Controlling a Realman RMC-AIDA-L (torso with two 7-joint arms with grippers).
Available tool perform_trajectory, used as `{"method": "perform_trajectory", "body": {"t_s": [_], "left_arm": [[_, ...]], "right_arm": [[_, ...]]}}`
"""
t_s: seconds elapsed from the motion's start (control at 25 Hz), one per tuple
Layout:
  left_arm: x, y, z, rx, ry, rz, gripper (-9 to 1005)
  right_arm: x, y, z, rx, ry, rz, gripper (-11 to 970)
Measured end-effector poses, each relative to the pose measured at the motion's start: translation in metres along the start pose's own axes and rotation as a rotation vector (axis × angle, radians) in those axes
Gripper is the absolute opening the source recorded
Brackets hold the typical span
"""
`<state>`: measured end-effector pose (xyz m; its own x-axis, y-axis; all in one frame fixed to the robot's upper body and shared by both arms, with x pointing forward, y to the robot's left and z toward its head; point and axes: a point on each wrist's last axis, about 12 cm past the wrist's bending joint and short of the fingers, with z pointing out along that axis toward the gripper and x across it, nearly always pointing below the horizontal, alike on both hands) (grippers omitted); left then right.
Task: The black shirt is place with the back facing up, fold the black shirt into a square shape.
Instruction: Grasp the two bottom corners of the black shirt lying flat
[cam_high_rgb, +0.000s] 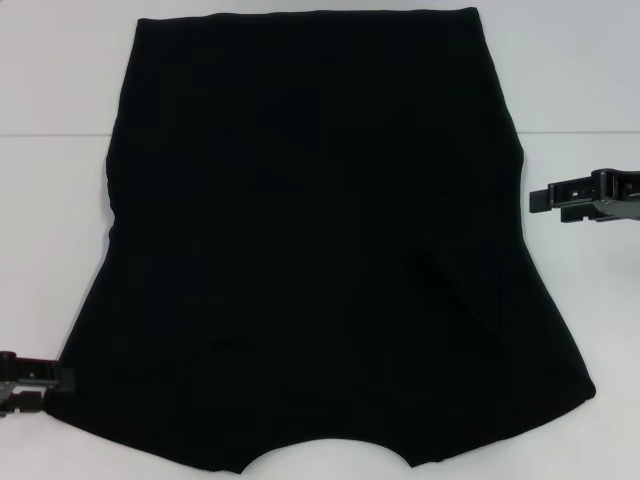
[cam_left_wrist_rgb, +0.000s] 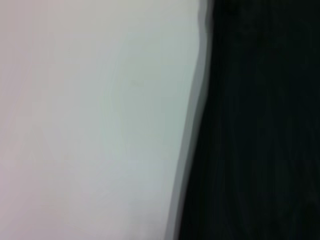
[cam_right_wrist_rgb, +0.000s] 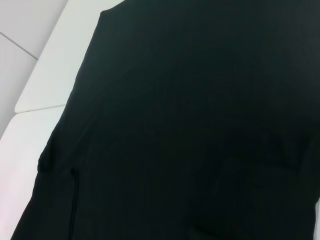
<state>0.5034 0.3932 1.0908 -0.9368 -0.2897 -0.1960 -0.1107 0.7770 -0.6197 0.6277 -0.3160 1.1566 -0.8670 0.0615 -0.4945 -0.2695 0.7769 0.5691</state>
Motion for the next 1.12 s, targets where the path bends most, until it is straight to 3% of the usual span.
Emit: {"method": "perform_trajectory", "body": {"t_s": [0.36,0.76,1.0,1.12], "left_arm": [[-0.001,-0.004,0.012,-0.003,0.03,0.02,639],[-0.005,-0.019,0.026,0.065,0.038,0.053,626],[-0.007,-0.016,0.026,0.048,0.017,0.031,557],[-0.007,-0.014,0.026,0.036,0.01,0.02,464]], "right_arm": [[0.0,0.0,0.0,-0.001,-0.002,0.002,658],[0.001,0.0,0.0,-0.001,-0.001,0.002,652],[0.003,-0.001,0.0,-0.003,0.003,0.005,649],[0.004,-0.002,-0.001,-0.004,0.005,0.007,647]]}}
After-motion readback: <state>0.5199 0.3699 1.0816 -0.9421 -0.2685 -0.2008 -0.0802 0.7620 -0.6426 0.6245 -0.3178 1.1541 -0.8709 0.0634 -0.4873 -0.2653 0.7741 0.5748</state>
